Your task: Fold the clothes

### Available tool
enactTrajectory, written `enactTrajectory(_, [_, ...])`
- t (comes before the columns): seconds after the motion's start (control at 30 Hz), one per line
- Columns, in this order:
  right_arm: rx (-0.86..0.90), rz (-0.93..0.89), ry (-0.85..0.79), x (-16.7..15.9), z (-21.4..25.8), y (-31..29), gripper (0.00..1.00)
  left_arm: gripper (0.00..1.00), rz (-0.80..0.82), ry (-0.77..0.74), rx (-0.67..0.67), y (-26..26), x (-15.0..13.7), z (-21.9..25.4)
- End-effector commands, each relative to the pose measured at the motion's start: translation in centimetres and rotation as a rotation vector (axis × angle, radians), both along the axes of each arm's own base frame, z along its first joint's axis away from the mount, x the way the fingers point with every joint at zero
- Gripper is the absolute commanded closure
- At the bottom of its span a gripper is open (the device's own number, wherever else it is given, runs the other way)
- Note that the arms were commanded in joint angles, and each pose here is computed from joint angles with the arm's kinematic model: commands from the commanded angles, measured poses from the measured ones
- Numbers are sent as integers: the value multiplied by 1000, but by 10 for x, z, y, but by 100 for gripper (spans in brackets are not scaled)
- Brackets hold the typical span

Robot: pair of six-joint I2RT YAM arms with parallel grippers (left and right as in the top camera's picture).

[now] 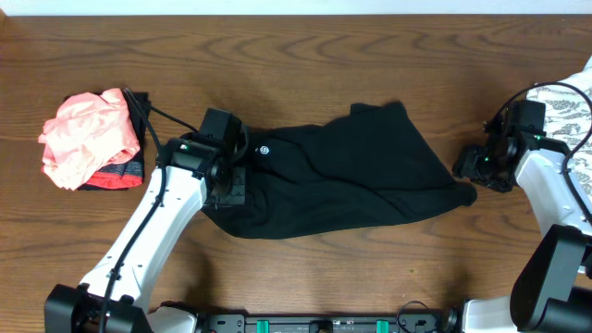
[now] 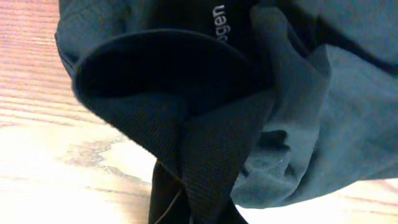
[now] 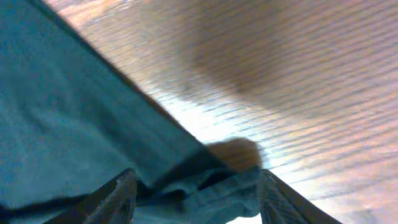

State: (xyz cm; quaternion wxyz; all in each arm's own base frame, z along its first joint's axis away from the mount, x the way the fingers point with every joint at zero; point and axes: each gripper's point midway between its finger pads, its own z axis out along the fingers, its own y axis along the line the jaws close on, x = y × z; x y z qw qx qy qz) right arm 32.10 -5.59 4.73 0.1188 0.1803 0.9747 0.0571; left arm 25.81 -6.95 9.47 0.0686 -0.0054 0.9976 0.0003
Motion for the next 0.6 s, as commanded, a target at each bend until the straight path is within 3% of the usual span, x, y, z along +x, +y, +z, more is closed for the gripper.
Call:
enactTrajectory(0.0, [82, 65, -27, 4, 6, 13, 40, 94, 45, -37, 11, 3, 8, 6])
enactTrajectory(0.3, [117, 165, -34, 0, 6, 24, 37, 94, 66, -40, 7, 3, 9, 7])
enactTrajectory(0.57, [105, 314, -21, -10, 4, 29, 41, 94, 100, -38, 1, 3, 8, 6])
